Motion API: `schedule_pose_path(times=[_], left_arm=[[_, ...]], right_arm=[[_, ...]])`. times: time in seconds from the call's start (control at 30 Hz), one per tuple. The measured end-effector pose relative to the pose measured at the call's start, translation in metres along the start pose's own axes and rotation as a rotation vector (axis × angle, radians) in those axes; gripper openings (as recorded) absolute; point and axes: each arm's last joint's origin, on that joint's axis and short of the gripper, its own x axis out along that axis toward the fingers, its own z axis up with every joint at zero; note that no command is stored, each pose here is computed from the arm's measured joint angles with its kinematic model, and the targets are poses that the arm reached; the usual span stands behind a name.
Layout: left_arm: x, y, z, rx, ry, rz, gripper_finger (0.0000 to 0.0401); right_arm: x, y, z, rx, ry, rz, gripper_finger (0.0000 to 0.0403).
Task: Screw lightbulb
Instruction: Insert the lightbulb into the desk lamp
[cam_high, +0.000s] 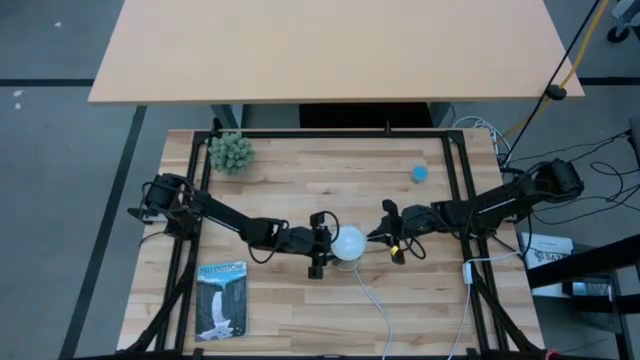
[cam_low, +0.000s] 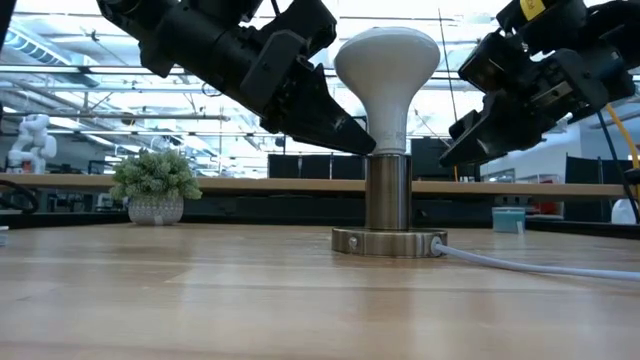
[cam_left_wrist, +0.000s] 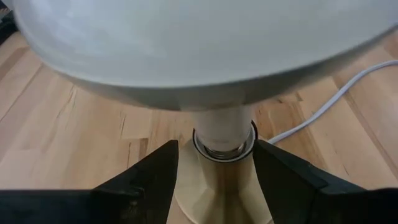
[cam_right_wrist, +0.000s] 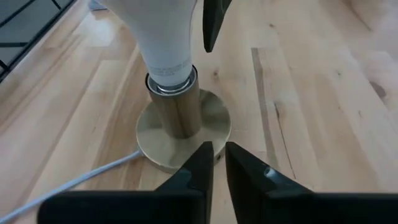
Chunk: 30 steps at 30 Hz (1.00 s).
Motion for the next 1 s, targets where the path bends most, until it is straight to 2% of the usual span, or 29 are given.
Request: schedule_pose_path(times=[0.17, 0.33, 0.43, 0.53, 0.6, 0.7, 0.77, 0.87, 1.0], left_arm=[[-0.012, 0.003, 0.002, -0.012, 0.065, 0.002, 0.0213], [-0.035, 0.008, 0.006, -0.115, 0.175, 0.025, 0.0213], [-0.040, 0.008, 0.002, -0.181, 0.234, 0.059, 0.0208], [-0.042, 0.006, -0.009, -0.184, 0.298, 0.114, 0.0179], [-0.042, 0.004, -0.015, -0.188, 0.308, 0.125, 0.0143], [-0.043, 0.001, -0.018, -0.206, 0.311, 0.122, 0.0067], [-0.042, 0.001, -0.017, -0.227, 0.293, 0.113, 0.0020], [-0.041, 0.000, -0.016, -0.252, 0.250, 0.097, 0.0005], [-0.039, -0.003, -0.012, -0.221, 0.156, -0.008, 0.0002]], right_arm=[[0.000, 0.000, 0.000, 0.006, 0.001, 0.000, 0.0014], [0.000, 0.001, -0.002, 0.045, 0.025, 0.000, 0.0001], [-0.004, 0.003, -0.009, 0.066, 0.094, -0.031, 0.0001], [-0.015, 0.003, -0.015, 0.115, 0.177, -0.083, 0.0000], [-0.024, 0.005, -0.014, 0.142, 0.181, -0.084, 0.0000], [-0.037, 0.011, -0.007, 0.177, 0.131, -0.054, 0.0000], [-0.046, 0.017, -0.002, 0.190, 0.061, -0.081, 0.0000], [-0.055, 0.023, -0.006, 0.173, -0.060, -0.166, 0.0000], [-0.054, 0.022, -0.022, 0.220, -0.271, -0.224, 0.0000]])
